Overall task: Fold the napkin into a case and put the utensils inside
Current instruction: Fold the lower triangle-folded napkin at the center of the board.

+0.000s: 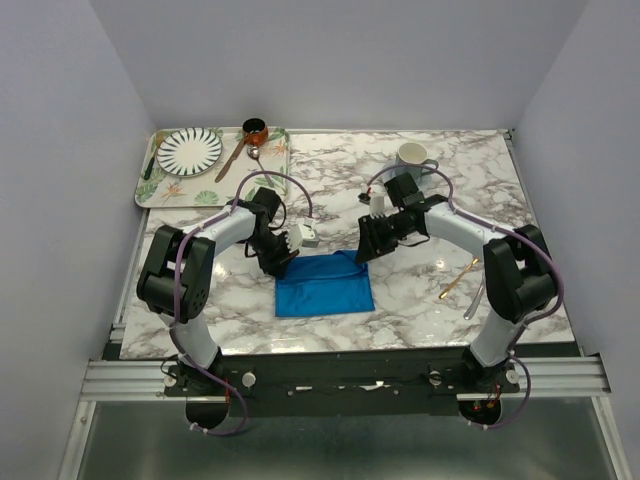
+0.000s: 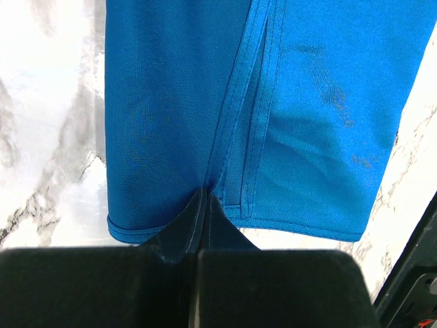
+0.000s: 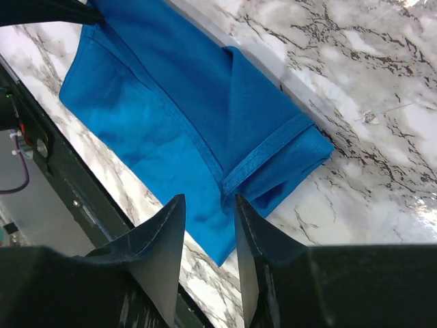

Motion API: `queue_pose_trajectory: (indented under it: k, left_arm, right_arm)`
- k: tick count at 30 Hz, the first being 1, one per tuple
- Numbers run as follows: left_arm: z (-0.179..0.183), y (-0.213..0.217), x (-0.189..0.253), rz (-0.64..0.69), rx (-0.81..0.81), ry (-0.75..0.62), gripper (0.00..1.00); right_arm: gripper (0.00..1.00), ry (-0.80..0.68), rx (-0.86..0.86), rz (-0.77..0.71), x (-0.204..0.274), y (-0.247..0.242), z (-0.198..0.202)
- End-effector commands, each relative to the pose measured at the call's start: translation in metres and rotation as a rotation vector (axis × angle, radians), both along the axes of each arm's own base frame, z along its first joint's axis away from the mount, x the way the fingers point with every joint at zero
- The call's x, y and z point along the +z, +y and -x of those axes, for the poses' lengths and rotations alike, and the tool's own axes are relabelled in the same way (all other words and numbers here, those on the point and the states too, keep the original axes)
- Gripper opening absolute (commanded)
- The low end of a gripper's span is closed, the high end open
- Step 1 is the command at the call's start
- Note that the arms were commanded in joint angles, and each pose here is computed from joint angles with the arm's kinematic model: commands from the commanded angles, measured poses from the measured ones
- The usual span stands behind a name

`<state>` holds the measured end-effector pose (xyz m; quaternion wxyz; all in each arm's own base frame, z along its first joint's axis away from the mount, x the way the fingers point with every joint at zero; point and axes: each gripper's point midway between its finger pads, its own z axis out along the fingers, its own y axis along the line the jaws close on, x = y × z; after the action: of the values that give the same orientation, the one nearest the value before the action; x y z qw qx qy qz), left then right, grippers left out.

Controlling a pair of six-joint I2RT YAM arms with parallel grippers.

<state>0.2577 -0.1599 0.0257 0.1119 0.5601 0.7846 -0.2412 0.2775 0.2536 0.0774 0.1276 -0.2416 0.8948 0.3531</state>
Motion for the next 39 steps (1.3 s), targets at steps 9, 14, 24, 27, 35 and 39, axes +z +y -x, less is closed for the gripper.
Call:
queue_pose_trajectory:
  k: [9,14,24,27,35,39]
  left_arm:
    - [0.006,0.015,-0.012,-0.081,-0.012,0.006,0.0]
    - [0.008,0.014,-0.001,-0.068,-0.006,0.005,0.0]
    - [0.021,0.007,0.021,-0.017,0.05,0.016,0.0]
    - [0.027,0.009,0.01,-0.028,0.065,0.046,0.0]
    - [0.032,0.018,-0.017,-0.094,0.09,0.1,0.0]
    - [0.016,0.017,-0.025,-0.122,0.147,0.103,0.0]
  right_arm:
    - [0.25,0.08,-0.048,-0.012,-0.009,0.007,-0.01]
    - [0.01,0.059,-0.033,-0.003,-0.001,0.001,-0.006]
    - [0.01,0.113,-0.014,0.058,-0.033,-0.007,0.007]
    - [0.0,0.137,0.001,0.081,-0.046,0.0,0.012]
    - [0.01,0.173,-0.038,0.26,-0.086,-0.017,0.012]
    - [0.01,0.13,-0.066,0.314,-0.089,-0.018,-0.01]
